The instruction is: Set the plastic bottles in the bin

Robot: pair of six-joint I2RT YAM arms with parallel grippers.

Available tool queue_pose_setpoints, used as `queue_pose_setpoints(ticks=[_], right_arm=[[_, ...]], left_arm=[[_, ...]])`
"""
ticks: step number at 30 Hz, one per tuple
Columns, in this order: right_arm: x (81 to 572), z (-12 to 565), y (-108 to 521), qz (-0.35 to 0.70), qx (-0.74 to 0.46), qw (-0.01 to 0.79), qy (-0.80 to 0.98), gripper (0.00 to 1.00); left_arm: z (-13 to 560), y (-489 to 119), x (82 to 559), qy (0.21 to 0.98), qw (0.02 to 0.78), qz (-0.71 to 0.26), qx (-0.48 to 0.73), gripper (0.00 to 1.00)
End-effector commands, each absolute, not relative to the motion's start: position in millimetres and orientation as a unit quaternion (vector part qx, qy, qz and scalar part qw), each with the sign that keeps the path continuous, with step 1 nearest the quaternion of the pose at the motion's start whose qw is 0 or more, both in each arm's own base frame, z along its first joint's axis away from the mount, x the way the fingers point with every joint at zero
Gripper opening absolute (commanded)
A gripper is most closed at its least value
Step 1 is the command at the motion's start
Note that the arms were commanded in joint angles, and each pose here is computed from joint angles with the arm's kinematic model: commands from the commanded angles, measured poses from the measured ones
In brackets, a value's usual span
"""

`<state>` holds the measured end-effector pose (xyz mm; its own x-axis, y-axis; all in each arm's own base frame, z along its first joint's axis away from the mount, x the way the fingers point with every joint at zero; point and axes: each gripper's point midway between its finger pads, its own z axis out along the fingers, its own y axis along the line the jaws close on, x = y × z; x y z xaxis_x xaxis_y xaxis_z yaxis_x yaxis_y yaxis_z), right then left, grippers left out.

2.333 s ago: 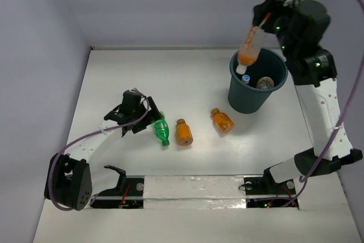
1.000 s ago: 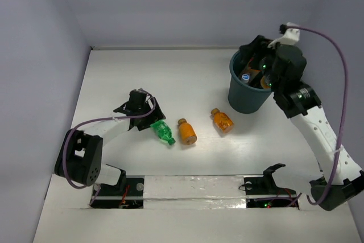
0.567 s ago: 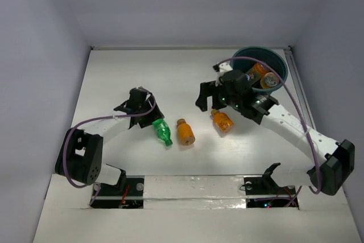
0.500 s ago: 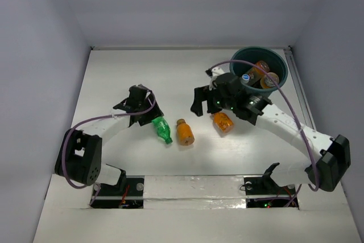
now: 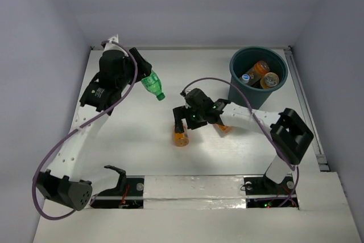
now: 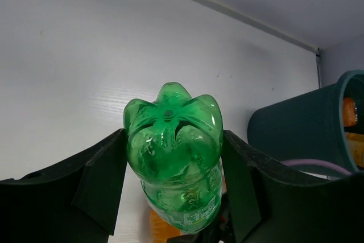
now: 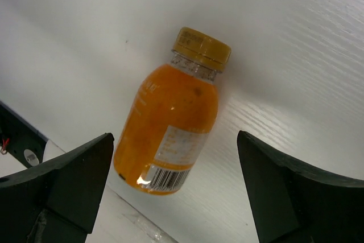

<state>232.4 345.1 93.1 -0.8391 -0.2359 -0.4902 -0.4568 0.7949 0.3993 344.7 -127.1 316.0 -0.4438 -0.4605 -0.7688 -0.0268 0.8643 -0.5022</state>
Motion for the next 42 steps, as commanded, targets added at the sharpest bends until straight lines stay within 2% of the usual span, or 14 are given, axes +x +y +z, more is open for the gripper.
queue_pose_setpoints(ticks=[1,6,9,12,13,15,19,21,25,30,37,40,41,42], right_arm=[[233.1,96.8,371.0,0.306,-0.178,0.214,0.91,0.94],[228.0,79.9,382.6,0.32,-0.17,0.191,0.912,0.89],[223.0,66.2,387.9,0.328,-0.167,0.167,0.915,0.82],[218.7,64.6,391.2,0.332,-0.168,0.162,0.914,0.69],[221.7,67.8,390.5,0.328,-0.166,0.17,0.914,0.56],[225.6,93.4,389.5,0.338,-0.163,0.196,0.906,0.5],[244.4,164.2,370.2,0.323,-0.144,0.291,0.889,0.47],[249.9,220.9,355.6,0.33,-0.13,0.351,0.867,0.46],[270.5,298.8,289.6,0.294,-0.056,0.458,0.837,0.45],[273.2,363.9,191.6,0.242,0.034,0.544,0.803,0.44],[252.8,447.3,70.0,0.133,0.166,0.652,0.728,0.44],[236.7,472.8,44.5,0.122,0.196,0.677,0.699,0.44],[233.1,478.2,40.8,0.124,0.2,0.682,0.692,0.44],[228.2,485.9,36.6,0.129,0.205,0.688,0.684,0.43]], left_arm=[[348.7,-111.7,336.4,0.811,0.533,-0.191,-0.147,0.45],[423.7,-107.2,331.4,0.766,0.589,-0.214,-0.146,0.42],[457.7,-111.2,329.8,0.744,0.609,-0.237,-0.14,0.41],[481.2,-118.0,331.4,0.726,0.621,-0.262,-0.134,0.39],[483.1,-120.4,334.6,0.726,0.62,-0.266,-0.134,0.39],[497.7,-124.7,334.0,0.714,0.626,-0.284,-0.13,0.38],[519.5,-134.8,338.3,0.693,0.635,-0.317,-0.125,0.38],[537.2,-145.1,335.0,0.675,0.638,-0.353,-0.112,0.38],[560.2,-159.3,336.5,0.644,0.646,-0.397,-0.101,0.38],[589.8,-200.9,335.9,0.603,0.651,-0.454,-0.076,0.38],[573.8,-302.2,363.0,0.605,0.626,-0.49,-0.049,0.38],[557.7,-339.9,384.5,0.61,0.618,-0.494,-0.048,0.38],[534.4,-359.4,401.8,0.627,0.608,-0.484,-0.048,0.38],[541.0,-364.5,405.2,0.619,0.615,-0.485,-0.051,0.38]])
